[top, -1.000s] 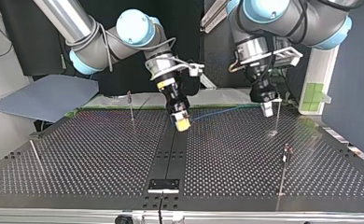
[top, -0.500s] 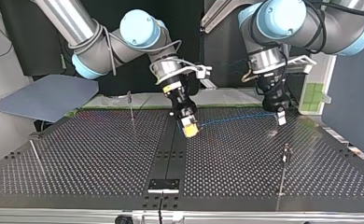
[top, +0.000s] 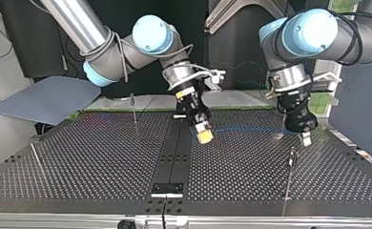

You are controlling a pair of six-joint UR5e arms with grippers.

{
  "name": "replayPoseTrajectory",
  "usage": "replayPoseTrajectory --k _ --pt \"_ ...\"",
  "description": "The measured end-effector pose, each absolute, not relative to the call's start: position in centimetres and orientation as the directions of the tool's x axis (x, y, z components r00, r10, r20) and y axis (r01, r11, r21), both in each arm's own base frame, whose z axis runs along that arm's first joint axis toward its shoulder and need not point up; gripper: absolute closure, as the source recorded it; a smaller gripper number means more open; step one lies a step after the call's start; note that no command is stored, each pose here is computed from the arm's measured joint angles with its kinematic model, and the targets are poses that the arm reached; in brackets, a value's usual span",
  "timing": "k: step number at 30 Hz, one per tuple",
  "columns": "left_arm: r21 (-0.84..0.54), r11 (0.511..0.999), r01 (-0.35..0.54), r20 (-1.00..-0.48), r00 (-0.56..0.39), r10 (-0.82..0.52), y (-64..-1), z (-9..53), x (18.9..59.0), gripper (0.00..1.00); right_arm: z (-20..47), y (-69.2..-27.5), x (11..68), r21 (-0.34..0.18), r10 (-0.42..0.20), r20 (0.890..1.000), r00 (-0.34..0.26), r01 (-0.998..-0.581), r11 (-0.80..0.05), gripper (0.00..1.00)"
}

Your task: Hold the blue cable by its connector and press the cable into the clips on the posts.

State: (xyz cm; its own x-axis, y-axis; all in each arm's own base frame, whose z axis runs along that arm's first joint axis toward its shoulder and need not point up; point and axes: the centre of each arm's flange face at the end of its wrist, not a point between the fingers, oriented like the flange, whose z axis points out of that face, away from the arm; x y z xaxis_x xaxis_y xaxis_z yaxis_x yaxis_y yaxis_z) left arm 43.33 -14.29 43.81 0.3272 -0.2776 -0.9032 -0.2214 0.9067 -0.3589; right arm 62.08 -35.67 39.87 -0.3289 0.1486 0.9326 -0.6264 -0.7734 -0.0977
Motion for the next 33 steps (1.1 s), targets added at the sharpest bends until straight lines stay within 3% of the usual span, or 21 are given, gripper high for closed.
replayPoseTrajectory --k 12,33 --pt "-0.350 0.910 -0.222 -0.908 0.318 -0.272 -12.0 43.4 45.6 1.00 41.5 -35.9 62.6 -0.103 0.159 0.922 -0.352 -0.620 -0.778 1.00" --pt "-0.370 0.909 -0.194 -0.899 0.322 -0.297 -9.1 43.3 48.6 1.00 41.0 -36.6 62.5 -0.105 0.154 0.925 -0.346 -0.625 -0.773 1.00"
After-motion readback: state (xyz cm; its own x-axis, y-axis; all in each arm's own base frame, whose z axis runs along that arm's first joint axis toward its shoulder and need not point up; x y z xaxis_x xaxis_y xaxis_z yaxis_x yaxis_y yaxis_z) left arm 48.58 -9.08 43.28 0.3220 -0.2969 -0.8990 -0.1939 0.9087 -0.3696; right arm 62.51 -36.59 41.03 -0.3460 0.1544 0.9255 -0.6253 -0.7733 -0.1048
